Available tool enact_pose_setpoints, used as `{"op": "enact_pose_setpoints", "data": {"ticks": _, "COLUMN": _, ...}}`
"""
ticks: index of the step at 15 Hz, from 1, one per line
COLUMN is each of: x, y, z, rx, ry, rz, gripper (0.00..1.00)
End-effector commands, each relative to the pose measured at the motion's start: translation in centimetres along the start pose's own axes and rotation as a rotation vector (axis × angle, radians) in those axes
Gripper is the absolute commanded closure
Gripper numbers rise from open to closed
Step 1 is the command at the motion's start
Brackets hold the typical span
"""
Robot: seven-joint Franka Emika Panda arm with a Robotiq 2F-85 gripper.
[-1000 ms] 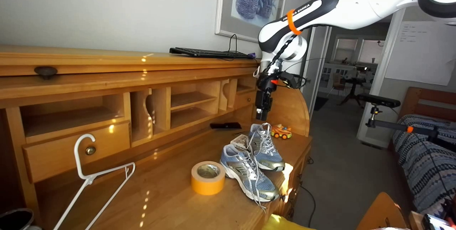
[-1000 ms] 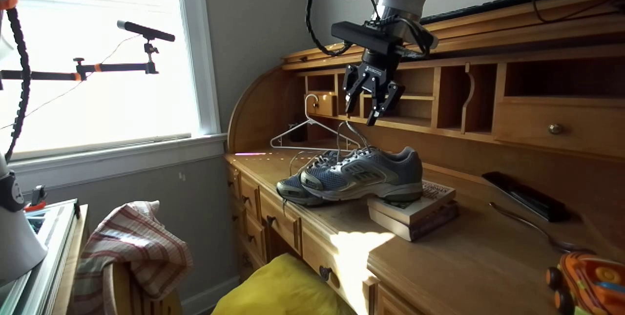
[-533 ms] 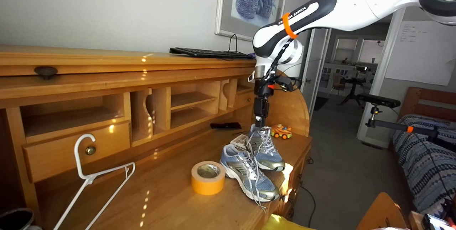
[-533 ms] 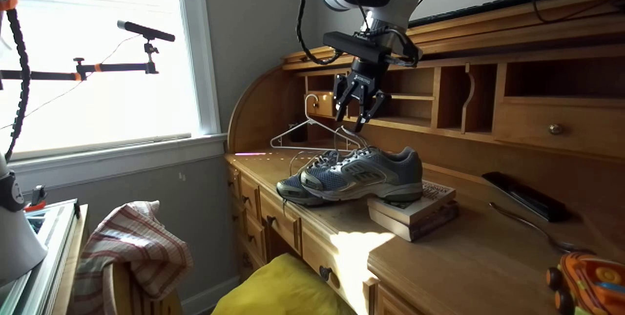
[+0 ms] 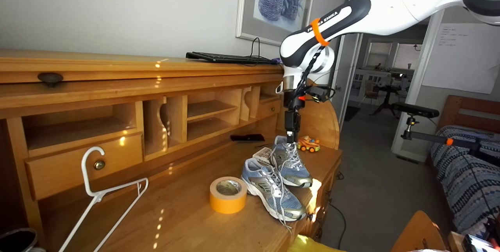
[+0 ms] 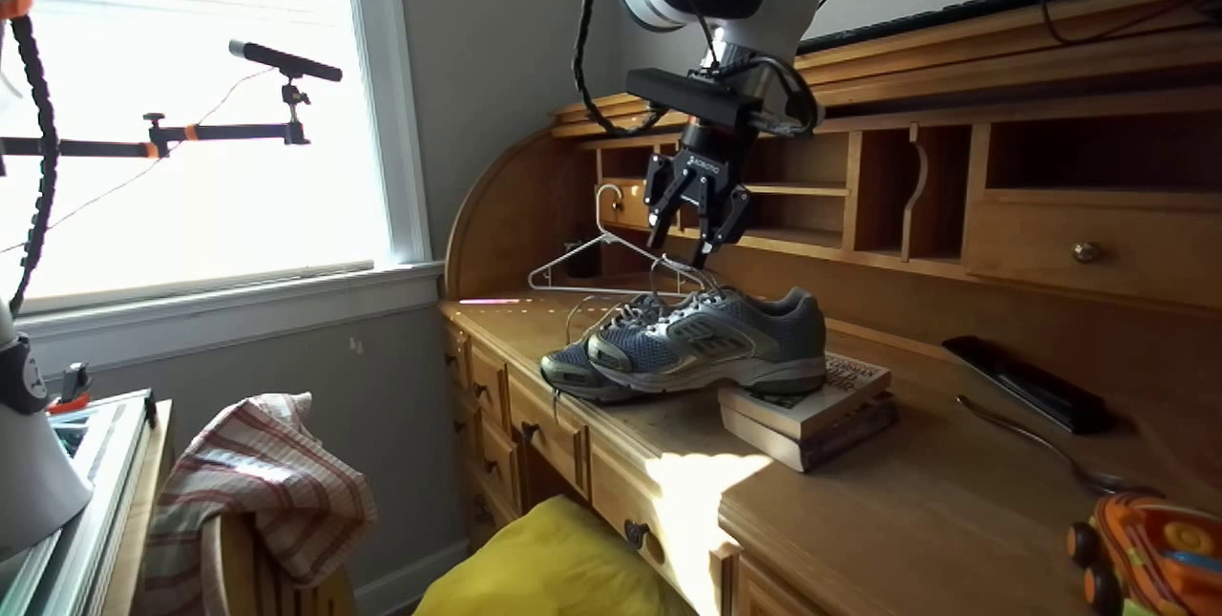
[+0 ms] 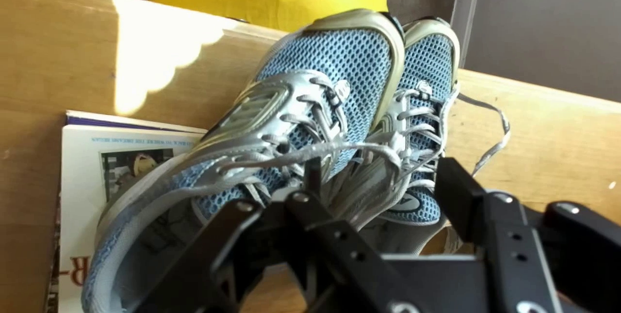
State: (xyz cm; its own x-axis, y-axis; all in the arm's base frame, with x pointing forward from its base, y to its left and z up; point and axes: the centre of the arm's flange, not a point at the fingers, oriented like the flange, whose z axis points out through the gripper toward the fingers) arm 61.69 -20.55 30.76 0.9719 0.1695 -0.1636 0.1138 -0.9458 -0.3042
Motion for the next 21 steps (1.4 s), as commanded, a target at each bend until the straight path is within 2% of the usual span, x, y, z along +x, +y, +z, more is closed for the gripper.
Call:
{"op": "enact_pose_setpoints", "data": {"ticks": 1, "x": -1.1, "y": -0.4, "z": 0.7, "rx": -0.037, "ry": 0.003, "rz": 0.01, "gripper": 0.36}}
{"op": "enact_pose_setpoints", "data": {"ticks": 3, "x": -0.8, "y": -0.2, "z": 1.1, "rx": -0.034, "ry": 0.011, "rz": 0.014, "gripper": 0.36}}
{"op": "enact_pose_setpoints", "data": {"ticks": 6, "x": -0.3, "y": 0.2, "z": 1.4, "rx": 0.001, "ry": 0.032, "rz": 0.021, "gripper": 0.39}}
{"op": "enact_pose_setpoints", "data": {"ticks": 10, "x": -0.3, "y": 0.3, "z": 1.7, "rx": 0.055, "ry": 0.049, "rz": 0.038, "gripper": 0.37}}
{"op": "enact_pose_setpoints", "data": {"ticks": 16, "x": -0.2, "y": 0.2, "z": 2.4, "rx": 0.192, "ry": 0.068, "rz": 0.069, "gripper": 0.48}}
{"op": "enact_pose_setpoints", "data": {"ticks": 21, "x": -0.5, "y": 0.5, "z": 2.3, "rx": 0.284, "ry": 0.093, "rz": 0.101, "gripper": 0.43}}
